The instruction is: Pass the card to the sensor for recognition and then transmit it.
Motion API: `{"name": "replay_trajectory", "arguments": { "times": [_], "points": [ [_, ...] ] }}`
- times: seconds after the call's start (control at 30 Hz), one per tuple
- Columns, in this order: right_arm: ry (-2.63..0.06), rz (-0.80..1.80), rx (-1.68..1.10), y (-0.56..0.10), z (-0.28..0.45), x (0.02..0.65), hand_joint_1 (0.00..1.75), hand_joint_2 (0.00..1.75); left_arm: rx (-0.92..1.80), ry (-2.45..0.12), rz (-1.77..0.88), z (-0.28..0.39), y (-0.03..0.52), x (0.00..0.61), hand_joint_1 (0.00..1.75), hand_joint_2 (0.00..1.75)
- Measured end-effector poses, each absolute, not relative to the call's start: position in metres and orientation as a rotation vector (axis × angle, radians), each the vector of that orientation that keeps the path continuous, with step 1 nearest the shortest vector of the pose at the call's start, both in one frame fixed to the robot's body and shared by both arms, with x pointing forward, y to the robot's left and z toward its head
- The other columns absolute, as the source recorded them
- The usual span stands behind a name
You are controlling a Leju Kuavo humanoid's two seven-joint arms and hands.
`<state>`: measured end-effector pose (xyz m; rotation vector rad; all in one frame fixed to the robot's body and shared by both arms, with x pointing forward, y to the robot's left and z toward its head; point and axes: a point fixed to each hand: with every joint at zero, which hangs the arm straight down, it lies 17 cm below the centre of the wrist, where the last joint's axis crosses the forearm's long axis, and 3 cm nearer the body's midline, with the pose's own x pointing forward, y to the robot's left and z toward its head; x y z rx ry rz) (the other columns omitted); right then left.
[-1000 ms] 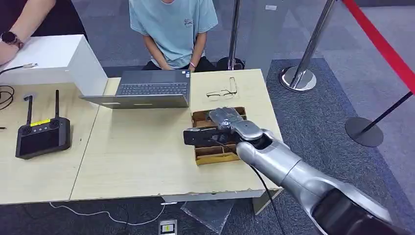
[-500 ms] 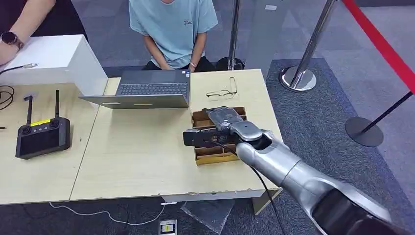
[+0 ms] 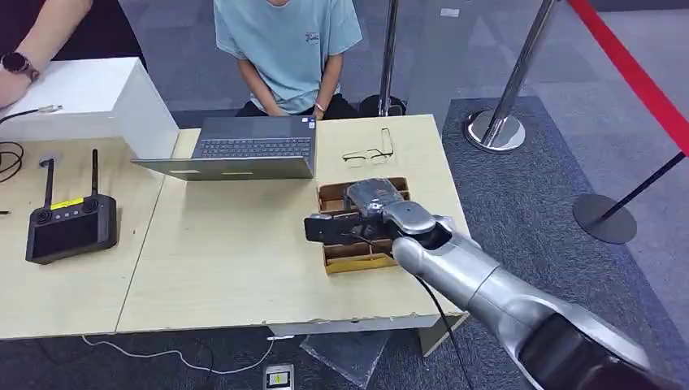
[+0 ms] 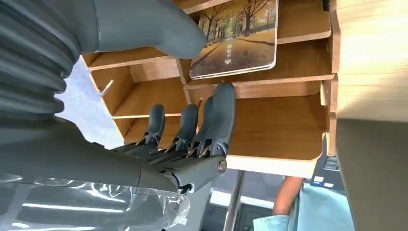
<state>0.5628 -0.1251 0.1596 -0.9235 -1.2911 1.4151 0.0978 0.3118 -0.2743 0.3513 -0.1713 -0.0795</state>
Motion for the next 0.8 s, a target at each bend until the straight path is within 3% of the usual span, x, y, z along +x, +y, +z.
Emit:
{"name": "replay_trajectory", "arguments": {
  "times": [0.13, 0.5, 0.6, 0.63, 0.8],
  "points": [
    [-1.302, 1.407, -0.926, -0.124, 0.162, 0.563, 0.68, 1.75, 0.351, -0.171, -0.080, -0.274, 0.312, 0.098, 0.00, 1.75],
    [-1.311, 1.395, -0.923, -0.124, 0.161, 0.557, 0.73, 1.75, 0.350, -0.169, -0.075, -0.274, 0.312, 0.097, 0.00, 1.75],
    [-1.311, 1.394, -0.921, -0.124, 0.160, 0.555, 0.86, 1.75, 0.350, -0.165, -0.073, -0.275, 0.312, 0.097, 0.00, 1.75],
    [-1.310, 1.394, -0.920, -0.124, 0.160, 0.554, 1.08, 1.75, 0.350, -0.165, -0.073, -0.275, 0.312, 0.097, 0.00, 1.75],
    [-1.298, 1.396, -0.920, -0.128, 0.156, 0.550, 0.91, 1.75, 0.351, -0.165, -0.073, -0.275, 0.312, 0.097, 0.00, 1.75]
  ]
}}
